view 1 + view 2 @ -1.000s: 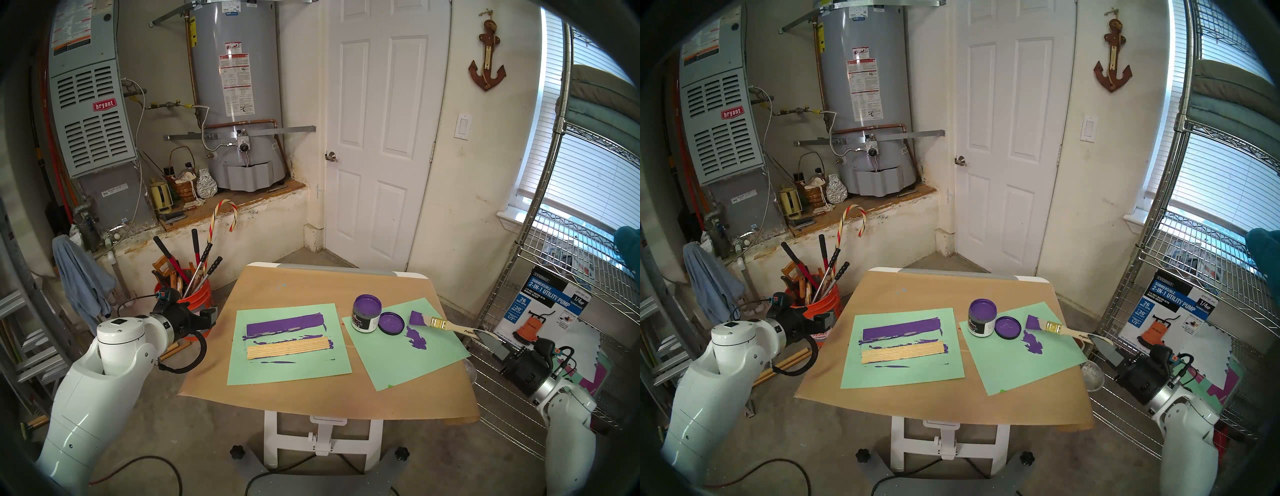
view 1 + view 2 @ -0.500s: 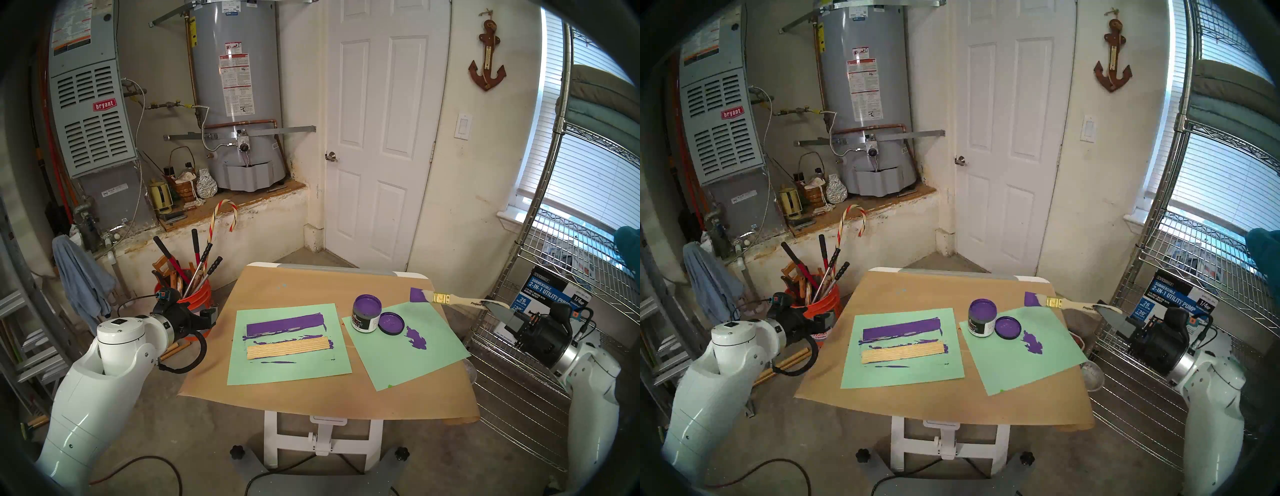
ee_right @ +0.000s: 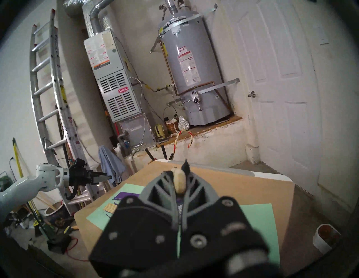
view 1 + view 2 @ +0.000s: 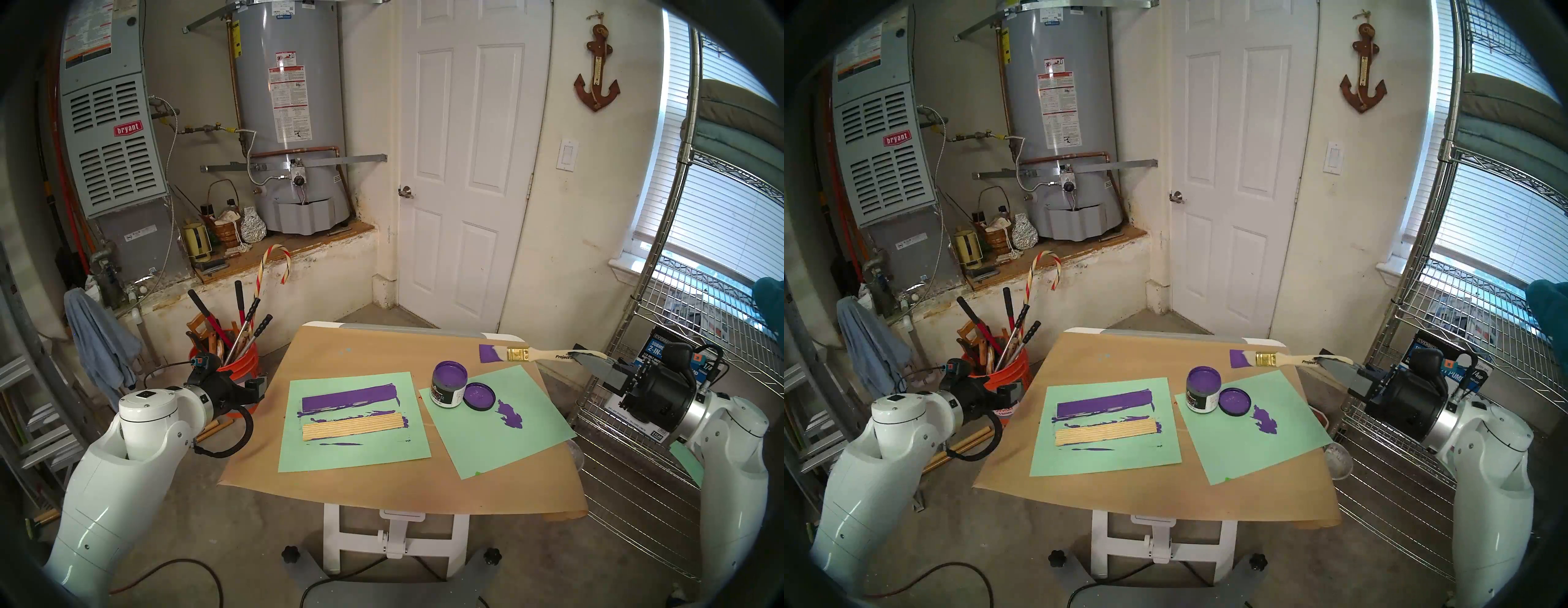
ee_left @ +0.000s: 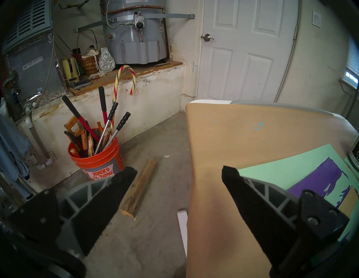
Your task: Pick up brush, dip the brush into paint, and paint the wood
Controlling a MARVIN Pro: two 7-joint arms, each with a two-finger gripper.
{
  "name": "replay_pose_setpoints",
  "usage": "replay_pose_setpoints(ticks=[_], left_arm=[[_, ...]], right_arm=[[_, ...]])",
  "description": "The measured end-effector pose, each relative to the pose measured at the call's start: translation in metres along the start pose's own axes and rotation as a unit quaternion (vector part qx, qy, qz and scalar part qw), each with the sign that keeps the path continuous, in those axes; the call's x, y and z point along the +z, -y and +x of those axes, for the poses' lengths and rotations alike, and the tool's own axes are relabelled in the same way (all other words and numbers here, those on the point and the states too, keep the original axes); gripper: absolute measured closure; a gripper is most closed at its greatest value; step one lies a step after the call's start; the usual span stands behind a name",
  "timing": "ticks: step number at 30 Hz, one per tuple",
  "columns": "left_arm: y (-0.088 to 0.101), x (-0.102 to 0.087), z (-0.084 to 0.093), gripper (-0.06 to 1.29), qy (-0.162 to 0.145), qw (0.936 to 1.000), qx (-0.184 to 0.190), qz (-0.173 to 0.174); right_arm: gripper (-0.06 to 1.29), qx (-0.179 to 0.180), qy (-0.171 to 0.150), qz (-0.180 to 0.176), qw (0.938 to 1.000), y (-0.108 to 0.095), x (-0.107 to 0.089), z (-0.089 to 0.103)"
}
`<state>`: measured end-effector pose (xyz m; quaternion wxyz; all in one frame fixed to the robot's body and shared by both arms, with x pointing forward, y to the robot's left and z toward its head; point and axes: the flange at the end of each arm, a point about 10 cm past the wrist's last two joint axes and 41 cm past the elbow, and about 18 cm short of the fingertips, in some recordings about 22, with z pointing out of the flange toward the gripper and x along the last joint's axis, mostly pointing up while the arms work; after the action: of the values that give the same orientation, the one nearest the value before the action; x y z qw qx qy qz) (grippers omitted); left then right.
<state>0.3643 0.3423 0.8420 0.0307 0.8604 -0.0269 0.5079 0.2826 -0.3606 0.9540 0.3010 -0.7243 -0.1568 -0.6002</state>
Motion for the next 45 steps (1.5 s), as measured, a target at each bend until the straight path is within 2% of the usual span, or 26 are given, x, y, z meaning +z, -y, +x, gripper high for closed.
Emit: replay_pose_setpoints(ticks=[8, 14, 25, 33, 45], left_arm=[[0.000, 0.000, 0.000, -0.02, 0.000, 1.0000, 0.000, 0.000], [0.000, 0.000, 0.000, -0.02, 0.000, 1.0000, 0.000, 0.000], [0.000, 0.000, 0.000, -0.02, 0.000, 1.0000, 0.000, 0.000], [0.000, 0.000, 0.000, -0.02, 0.000, 1.0000, 0.000, 0.000], [0.000, 0.000, 0.000, -0.02, 0.000, 1.0000, 0.000, 0.000]], right_arm=[[1.23, -0.020, 0.037, -0.025, 0.9988, 0.018, 0.023, 0.005], [1.23, -0.027, 0.053, -0.033, 0.9977, 0.025, 0.034, 0.008], [1.25, -0.034, 0.057, -0.036, 0.9972, 0.037, 0.049, 0.019], [1.25, -0.041, 0.061, -0.032, 0.9968, 0.048, 0.066, 0.019], [1.25, -0.059, 0.070, -0.042, 0.9949, 0.045, 0.088, 0.017]])
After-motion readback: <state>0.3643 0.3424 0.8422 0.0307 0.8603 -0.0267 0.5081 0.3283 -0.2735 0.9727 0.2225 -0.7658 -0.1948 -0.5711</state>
